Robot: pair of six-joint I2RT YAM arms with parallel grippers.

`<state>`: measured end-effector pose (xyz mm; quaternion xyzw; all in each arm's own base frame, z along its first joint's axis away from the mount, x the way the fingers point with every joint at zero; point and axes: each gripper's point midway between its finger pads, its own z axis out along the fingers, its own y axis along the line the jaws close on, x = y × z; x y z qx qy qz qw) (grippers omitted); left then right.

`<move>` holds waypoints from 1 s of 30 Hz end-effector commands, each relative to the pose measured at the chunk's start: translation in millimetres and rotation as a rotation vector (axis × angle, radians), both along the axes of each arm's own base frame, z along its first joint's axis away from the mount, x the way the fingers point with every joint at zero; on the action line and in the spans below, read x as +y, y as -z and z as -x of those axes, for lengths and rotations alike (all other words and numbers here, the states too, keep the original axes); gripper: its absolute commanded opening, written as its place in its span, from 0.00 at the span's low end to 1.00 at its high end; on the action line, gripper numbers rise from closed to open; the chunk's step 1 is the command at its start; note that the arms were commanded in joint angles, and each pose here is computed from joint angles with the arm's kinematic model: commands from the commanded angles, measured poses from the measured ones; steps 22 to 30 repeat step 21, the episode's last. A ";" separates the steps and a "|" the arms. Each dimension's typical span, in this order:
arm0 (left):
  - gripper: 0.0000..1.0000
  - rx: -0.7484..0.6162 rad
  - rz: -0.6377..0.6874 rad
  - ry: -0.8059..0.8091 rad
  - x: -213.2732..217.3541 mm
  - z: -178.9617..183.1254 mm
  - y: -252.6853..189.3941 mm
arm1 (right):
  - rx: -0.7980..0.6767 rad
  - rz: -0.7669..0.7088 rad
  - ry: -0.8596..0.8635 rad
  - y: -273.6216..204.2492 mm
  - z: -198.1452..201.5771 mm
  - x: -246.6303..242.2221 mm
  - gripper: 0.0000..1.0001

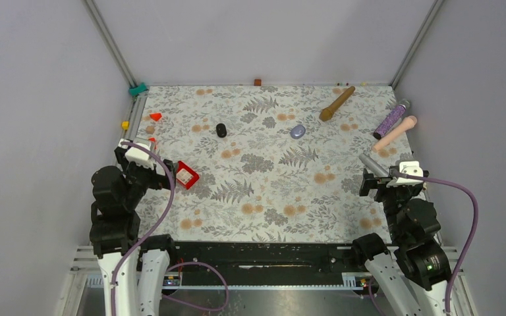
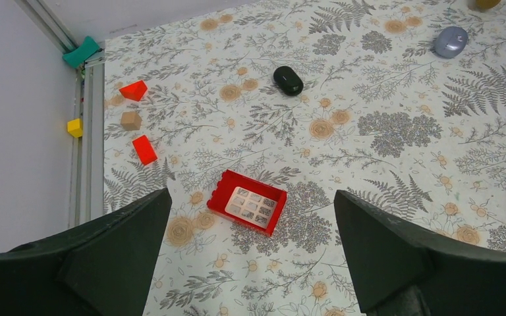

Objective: Insert the wireless bluetooth earbuds into the charging case
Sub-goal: Reset both arms

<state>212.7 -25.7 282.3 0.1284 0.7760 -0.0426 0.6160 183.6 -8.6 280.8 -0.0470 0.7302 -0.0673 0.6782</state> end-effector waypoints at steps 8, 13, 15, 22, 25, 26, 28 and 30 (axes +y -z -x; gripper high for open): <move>0.99 -0.027 0.004 0.044 -6.3 0.6 -3.2 | -0.049 -0.023 0.031 -9.1 -0.3 -4.7 0.99; 0.98 -0.025 0.005 0.045 -6.2 1.1 -2.5 | -0.050 -0.025 0.029 -9.0 -0.4 -4.4 0.99; 0.99 -0.026 0.006 0.048 -6.6 1.3 -2.5 | -0.053 -0.026 0.028 -9.2 -0.5 -4.3 1.00; 0.98 -0.026 0.008 0.050 -6.7 2.0 -2.8 | -0.068 -0.029 0.065 -14.7 1.7 -11.2 0.99; 0.98 -0.026 0.008 0.050 -6.7 2.0 -2.8 | -0.068 -0.029 0.065 -14.7 1.7 -11.2 0.99; 0.98 -0.026 0.008 0.050 -6.7 2.0 -2.8 | -0.068 -0.029 0.065 -14.7 1.7 -11.2 0.99; 0.98 -0.026 0.008 0.050 -6.7 2.0 -2.8 | -0.068 -0.029 0.065 -14.7 1.7 -11.2 0.99; 0.98 -0.026 0.008 0.050 -6.7 2.0 -2.8 | -0.068 -0.029 0.065 -14.7 1.7 -11.2 0.99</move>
